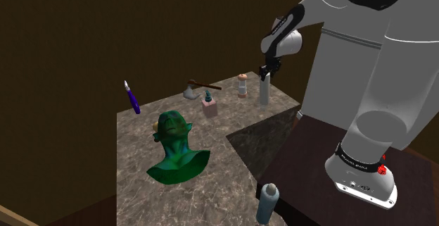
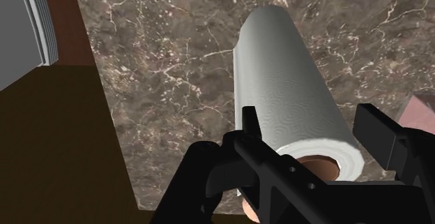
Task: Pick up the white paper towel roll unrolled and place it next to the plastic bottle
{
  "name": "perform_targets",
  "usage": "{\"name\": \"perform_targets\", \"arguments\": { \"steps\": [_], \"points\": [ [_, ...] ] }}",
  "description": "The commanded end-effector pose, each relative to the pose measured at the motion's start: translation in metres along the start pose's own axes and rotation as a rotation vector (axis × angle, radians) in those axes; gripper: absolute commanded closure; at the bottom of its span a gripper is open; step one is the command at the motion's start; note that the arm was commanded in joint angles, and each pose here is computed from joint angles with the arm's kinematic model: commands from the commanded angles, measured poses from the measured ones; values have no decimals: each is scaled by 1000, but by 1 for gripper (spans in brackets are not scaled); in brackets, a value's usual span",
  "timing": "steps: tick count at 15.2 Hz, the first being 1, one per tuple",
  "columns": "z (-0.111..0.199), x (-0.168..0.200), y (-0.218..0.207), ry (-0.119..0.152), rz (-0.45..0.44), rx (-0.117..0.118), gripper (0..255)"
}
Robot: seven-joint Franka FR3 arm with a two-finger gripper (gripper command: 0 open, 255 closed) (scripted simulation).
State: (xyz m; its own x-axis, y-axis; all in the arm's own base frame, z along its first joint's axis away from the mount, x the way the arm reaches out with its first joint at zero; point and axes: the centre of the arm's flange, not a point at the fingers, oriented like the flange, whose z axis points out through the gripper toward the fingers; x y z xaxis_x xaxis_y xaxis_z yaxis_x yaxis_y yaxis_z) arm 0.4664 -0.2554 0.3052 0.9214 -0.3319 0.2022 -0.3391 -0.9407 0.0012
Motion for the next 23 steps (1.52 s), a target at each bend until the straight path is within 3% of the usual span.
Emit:
{"name": "perform_targets", "arguments": {
  "steps": [1, 23],
  "points": [
    [-10, 2, 0, -1, 0, 0, 255],
    [-124, 25, 0, -1, 0, 0, 255]
  ]
}}
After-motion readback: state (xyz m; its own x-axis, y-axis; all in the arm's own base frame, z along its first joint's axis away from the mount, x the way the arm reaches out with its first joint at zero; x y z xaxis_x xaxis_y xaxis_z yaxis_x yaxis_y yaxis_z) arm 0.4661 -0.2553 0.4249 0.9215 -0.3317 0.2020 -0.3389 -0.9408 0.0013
